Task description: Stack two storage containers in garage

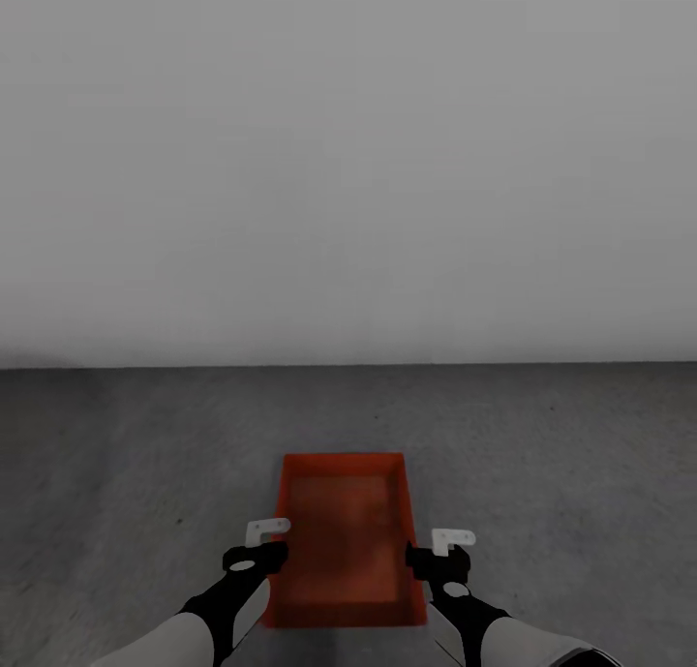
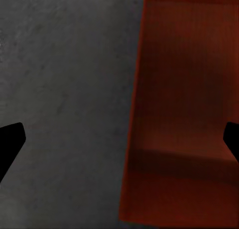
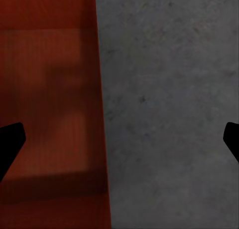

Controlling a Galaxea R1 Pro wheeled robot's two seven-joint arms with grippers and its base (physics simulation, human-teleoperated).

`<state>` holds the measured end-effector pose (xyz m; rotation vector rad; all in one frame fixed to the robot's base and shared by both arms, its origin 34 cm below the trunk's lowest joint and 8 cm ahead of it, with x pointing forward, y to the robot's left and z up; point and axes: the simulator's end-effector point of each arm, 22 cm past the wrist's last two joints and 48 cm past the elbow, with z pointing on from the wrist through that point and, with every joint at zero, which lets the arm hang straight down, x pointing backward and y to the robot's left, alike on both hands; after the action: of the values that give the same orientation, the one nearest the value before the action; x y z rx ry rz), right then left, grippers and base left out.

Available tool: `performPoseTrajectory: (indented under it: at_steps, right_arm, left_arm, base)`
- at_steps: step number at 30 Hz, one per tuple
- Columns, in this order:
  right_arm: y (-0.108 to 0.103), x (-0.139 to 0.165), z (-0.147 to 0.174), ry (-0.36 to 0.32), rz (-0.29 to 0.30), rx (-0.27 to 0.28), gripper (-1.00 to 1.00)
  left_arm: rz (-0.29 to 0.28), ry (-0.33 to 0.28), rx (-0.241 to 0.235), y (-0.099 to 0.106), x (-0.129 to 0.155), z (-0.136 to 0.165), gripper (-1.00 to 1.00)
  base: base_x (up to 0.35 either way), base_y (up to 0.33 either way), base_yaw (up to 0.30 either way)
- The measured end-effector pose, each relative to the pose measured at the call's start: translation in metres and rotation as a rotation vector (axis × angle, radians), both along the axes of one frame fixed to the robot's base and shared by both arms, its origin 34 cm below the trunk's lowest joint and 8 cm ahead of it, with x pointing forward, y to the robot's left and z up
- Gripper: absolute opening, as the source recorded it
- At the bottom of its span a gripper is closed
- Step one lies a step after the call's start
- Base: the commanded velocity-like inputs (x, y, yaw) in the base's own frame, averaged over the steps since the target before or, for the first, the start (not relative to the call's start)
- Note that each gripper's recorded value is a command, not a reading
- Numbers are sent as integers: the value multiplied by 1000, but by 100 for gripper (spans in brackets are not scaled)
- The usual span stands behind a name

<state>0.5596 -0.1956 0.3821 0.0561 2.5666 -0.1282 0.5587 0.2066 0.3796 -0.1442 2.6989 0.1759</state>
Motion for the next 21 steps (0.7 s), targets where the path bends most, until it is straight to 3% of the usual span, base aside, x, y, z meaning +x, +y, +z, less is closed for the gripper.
performPoseTrajectory:
  at_steps: [21]
  right_arm:
    - [1, 5, 40, -3, -1, 1, 100]
  left_arm:
    - [-1, 0, 0, 0, 4, 40, 100]
  base:
    - [0, 0, 0]
